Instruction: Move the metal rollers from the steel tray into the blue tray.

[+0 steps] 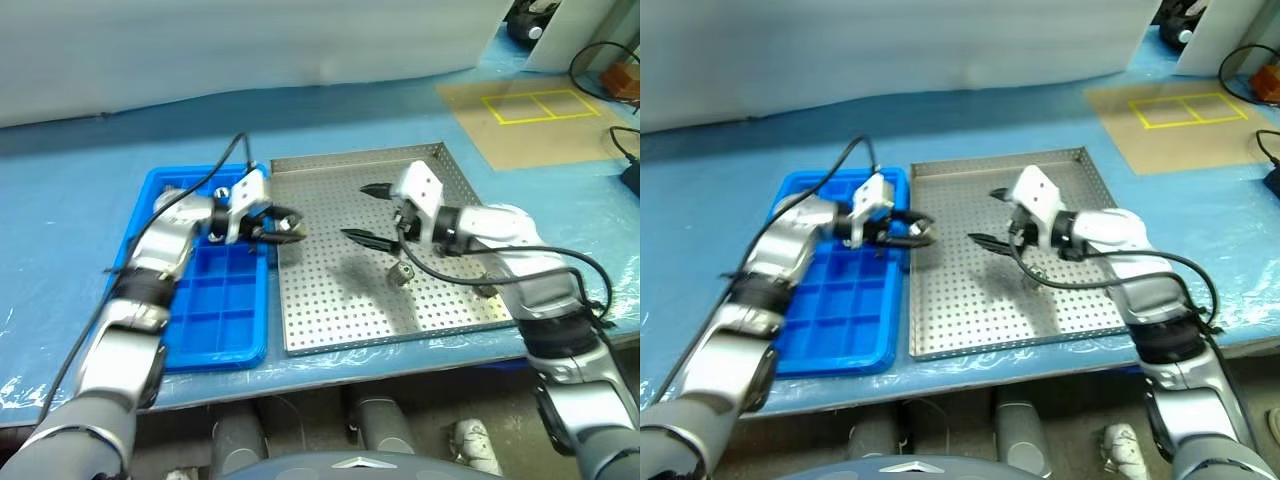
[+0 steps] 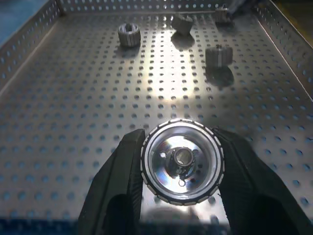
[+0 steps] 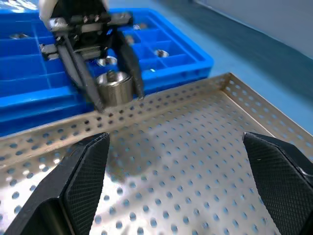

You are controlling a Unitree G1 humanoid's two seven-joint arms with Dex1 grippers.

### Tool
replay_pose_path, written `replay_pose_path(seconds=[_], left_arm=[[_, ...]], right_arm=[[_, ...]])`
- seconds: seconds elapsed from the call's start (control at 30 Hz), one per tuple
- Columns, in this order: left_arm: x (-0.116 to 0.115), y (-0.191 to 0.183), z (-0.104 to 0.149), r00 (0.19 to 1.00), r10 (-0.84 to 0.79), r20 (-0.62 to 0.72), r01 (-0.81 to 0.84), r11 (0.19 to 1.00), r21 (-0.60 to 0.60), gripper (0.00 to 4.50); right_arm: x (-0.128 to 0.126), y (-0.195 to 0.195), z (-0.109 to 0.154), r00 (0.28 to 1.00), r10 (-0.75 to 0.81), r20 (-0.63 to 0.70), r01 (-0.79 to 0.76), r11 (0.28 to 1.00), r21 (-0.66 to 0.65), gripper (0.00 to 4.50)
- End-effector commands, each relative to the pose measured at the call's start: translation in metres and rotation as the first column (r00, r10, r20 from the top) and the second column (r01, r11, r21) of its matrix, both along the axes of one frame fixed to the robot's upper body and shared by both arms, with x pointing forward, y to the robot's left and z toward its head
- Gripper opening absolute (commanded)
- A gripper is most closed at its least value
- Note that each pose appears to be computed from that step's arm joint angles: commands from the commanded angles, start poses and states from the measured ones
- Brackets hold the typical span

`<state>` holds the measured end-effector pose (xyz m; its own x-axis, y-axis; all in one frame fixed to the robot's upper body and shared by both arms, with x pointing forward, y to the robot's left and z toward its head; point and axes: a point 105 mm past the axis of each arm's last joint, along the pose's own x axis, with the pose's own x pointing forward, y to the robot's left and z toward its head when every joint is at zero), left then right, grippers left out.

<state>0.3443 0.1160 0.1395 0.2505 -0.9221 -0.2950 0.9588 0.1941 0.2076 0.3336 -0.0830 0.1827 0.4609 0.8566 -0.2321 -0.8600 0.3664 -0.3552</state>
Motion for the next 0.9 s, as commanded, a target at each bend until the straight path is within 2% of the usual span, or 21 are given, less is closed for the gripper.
replay_pose_path(seconds=[0.03, 0.27, 0.4, 0.6, 0.77, 0.9], left_arm=[[-0.008, 0.013, 0.034, 0.992, 0.069, 0.107, -0.064, 0.996, -0.057, 1.72], [-0.03, 0.057, 0.047, 0.948, 0.285, 0.144, -0.276, 0.958, -0.078, 1.72], [-0.045, 0.084, 0.04, 0.899, 0.416, 0.139, -0.411, 0.909, -0.066, 1.72], [-0.077, 0.101, 0.025, 0.863, 0.497, 0.09, -0.495, 0.868, -0.041, 1.72], [-0.078, 0.11, 0.011, 0.831, 0.55, 0.077, -0.551, 0.834, -0.018, 1.72], [-0.067, 0.112, 0.005, 0.803, 0.59, 0.084, -0.588, 0.807, -0.04, 1.72]], right_arm=[[0.002, 0.022, 0.011, 0.992, 0.116, 0.054, -0.116, 0.993, 0.002, 4.5], [0.008, 0.062, 0.013, 0.953, 0.297, 0.06, -0.298, 0.955, 0.0, 4.5], [0.004, 0.081, 0.01, 0.92, 0.388, 0.056, -0.388, 0.922, -0.004, 4.5], [0.002, 0.096, 0.009, 0.891, 0.451, 0.054, -0.452, 0.892, -0.002, 4.5], [0.001, 0.102, 0.008, 0.88, 0.472, 0.054, -0.472, 0.882, -0.002, 4.5], [0.002, 0.099, 0.005, 0.883, 0.467, 0.051, -0.468, 0.884, -0.001, 4.5]])
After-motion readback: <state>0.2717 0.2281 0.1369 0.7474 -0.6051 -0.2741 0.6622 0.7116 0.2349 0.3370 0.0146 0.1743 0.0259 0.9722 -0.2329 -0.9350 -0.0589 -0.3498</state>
